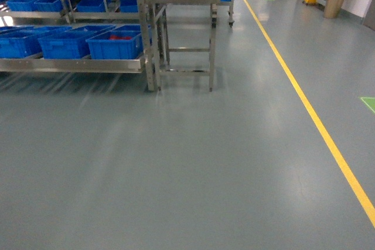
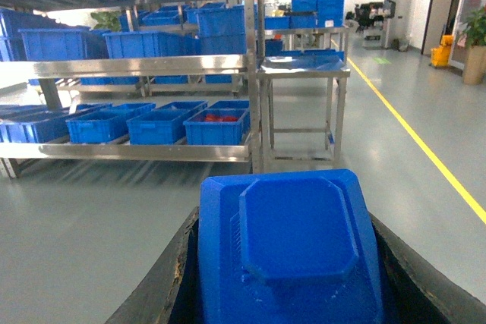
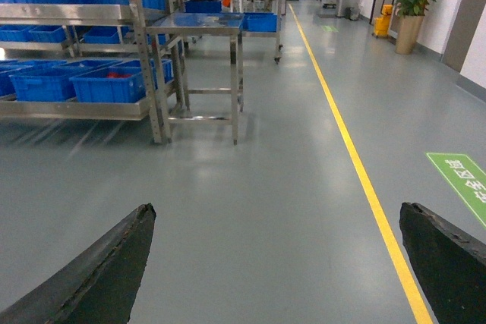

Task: Pick blue part to blue bin on bottom shelf

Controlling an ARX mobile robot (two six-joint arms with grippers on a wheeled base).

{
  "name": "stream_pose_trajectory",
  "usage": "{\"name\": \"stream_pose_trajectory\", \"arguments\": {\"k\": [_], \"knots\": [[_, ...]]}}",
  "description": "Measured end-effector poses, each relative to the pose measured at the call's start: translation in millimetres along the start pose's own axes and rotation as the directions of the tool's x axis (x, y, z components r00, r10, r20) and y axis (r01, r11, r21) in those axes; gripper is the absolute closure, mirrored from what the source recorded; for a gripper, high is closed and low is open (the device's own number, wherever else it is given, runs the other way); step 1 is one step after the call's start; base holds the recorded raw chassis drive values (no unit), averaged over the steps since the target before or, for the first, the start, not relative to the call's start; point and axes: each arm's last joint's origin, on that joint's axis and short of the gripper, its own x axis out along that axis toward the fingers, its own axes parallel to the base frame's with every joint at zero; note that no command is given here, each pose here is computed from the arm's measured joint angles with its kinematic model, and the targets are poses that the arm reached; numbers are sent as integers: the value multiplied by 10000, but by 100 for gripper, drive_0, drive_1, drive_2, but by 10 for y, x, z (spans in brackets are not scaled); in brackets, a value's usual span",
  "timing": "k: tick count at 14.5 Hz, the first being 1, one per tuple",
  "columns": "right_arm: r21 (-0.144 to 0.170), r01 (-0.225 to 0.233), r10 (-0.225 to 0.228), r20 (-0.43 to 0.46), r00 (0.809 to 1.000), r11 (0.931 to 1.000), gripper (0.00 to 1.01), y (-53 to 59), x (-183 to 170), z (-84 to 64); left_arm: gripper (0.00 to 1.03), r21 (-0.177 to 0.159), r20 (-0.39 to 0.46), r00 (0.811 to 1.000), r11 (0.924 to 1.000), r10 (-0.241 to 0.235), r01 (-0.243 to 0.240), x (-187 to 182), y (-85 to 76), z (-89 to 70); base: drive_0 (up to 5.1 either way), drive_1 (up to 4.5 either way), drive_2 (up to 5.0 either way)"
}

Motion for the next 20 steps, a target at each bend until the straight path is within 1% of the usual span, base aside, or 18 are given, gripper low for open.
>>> {"name": "stream_pose_trajectory", "arguments": {"k": [20], "knots": [[0, 0, 0, -11, 10000, 10000, 3, 0, 0, -1, 59, 2, -3, 10000, 10000, -4, 4, -1, 0, -1, -5, 406, -416]]}}
